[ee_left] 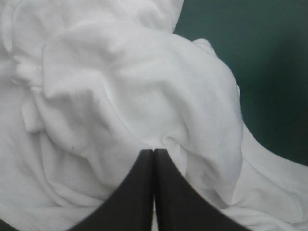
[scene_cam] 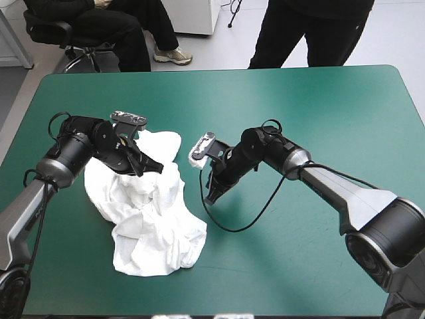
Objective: Fold the cloth
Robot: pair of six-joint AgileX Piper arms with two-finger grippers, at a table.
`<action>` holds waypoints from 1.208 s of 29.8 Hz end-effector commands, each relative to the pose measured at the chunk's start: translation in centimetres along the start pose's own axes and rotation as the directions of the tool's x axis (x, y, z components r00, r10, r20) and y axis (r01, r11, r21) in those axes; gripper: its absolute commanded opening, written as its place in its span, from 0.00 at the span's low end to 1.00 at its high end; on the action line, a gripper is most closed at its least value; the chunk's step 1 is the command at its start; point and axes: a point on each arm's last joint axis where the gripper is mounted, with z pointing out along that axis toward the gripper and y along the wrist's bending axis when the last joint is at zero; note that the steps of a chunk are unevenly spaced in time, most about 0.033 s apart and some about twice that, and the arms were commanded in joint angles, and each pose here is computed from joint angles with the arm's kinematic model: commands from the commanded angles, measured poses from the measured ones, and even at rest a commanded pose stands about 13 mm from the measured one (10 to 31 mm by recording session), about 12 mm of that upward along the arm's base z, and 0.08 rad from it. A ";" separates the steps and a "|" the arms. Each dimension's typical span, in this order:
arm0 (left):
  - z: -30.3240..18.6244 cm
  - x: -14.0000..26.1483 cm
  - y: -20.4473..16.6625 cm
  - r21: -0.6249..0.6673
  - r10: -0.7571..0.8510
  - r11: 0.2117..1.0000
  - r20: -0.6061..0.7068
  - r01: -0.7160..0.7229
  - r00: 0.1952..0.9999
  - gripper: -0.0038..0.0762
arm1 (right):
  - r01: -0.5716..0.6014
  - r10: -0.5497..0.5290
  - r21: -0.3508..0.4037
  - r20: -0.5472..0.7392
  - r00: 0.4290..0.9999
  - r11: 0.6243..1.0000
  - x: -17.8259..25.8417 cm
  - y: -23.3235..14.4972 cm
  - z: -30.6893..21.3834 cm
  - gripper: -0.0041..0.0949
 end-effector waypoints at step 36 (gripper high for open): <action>-2.0 -0.5 -0.3 0.016 -0.017 1.000 0.080 0.015 0.997 0.03 | -0.386 0.281 0.489 0.276 0.919 0.782 6.2 -10.9 -23.2 0.03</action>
